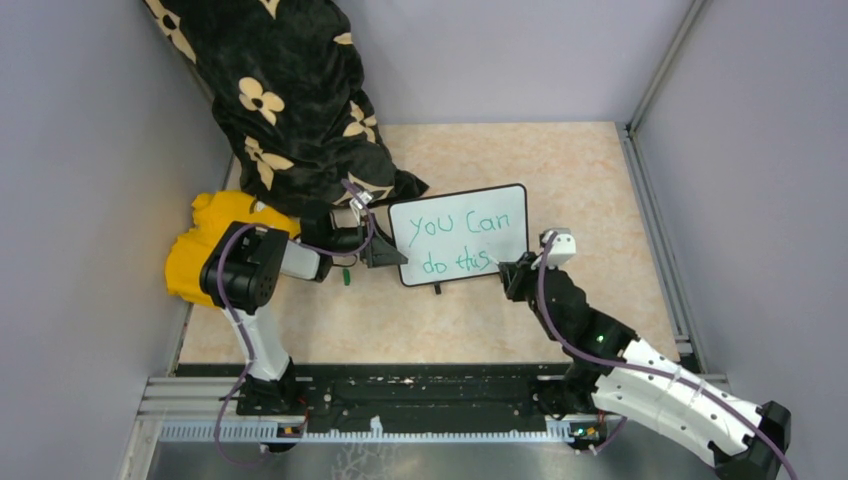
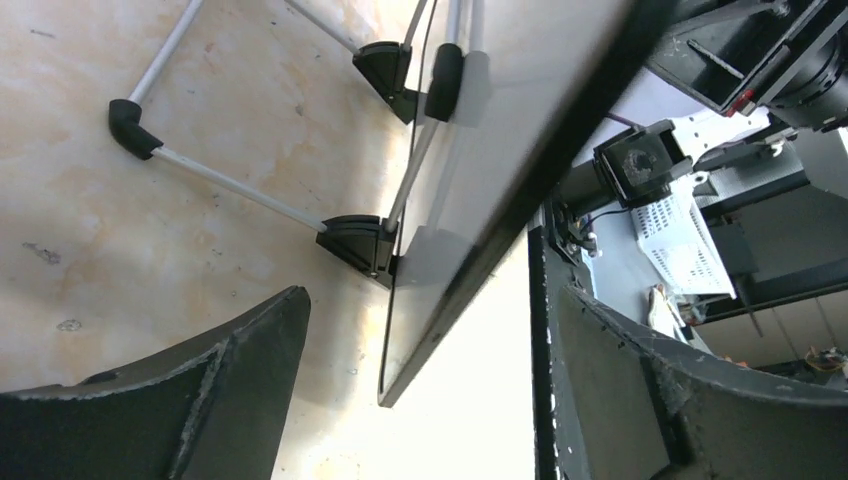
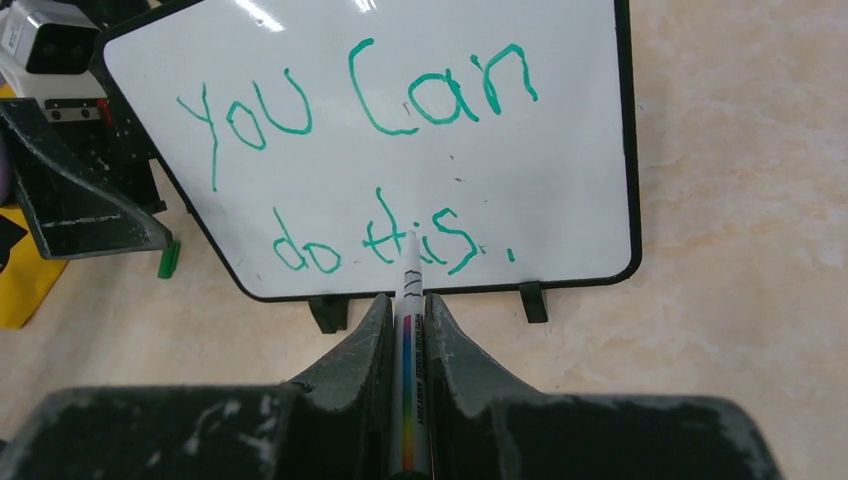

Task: Write a sentence on the whiteboard
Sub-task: Write a sentence on the whiteboard, then close the whiteboard marker at the center of the board.

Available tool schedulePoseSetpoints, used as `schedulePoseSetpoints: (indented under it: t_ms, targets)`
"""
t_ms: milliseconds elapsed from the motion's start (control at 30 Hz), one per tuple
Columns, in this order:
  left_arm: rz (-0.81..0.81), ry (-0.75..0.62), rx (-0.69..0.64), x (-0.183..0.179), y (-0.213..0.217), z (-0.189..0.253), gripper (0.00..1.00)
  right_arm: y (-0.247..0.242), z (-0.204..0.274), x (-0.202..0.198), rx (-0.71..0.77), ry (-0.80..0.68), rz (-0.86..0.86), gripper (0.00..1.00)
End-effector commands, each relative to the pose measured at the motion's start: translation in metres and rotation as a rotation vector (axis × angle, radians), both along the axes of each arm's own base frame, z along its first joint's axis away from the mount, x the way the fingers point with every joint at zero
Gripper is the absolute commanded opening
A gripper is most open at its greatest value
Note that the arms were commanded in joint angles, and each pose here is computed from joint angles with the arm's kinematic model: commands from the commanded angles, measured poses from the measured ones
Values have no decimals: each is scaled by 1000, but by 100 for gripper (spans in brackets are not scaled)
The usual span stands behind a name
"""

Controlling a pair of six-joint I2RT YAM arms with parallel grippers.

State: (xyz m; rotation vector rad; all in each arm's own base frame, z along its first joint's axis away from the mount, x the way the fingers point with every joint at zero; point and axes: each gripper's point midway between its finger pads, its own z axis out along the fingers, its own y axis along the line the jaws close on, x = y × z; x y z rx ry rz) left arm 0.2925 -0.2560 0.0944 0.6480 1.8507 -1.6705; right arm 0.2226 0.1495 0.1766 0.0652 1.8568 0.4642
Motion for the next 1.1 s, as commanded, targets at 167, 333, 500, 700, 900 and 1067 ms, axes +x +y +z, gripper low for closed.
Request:
schedulePoseSetpoints:
  t_ms: [167,333,500,700,900,1067]
  targets:
    - [125,-101,10,4,19,41,99,11,51,-7,72,-77,94,0]
    - [495,-90,186,39,64,67,99,15,64,-13,88,-102,145,0]
    - [1086,97,312,68,140,79,99,14,76,-19,101,-129,175,0]
    - [1050,40,308,51,138,99,99,9,86,-22,84,-149,181,0]
    - [836,-39,261,25,109,98,99,2,87,-23,78,-163,160,0]
    - [999,126,578,20,155,53,99,-6,87,-25,81,-173,138,0]
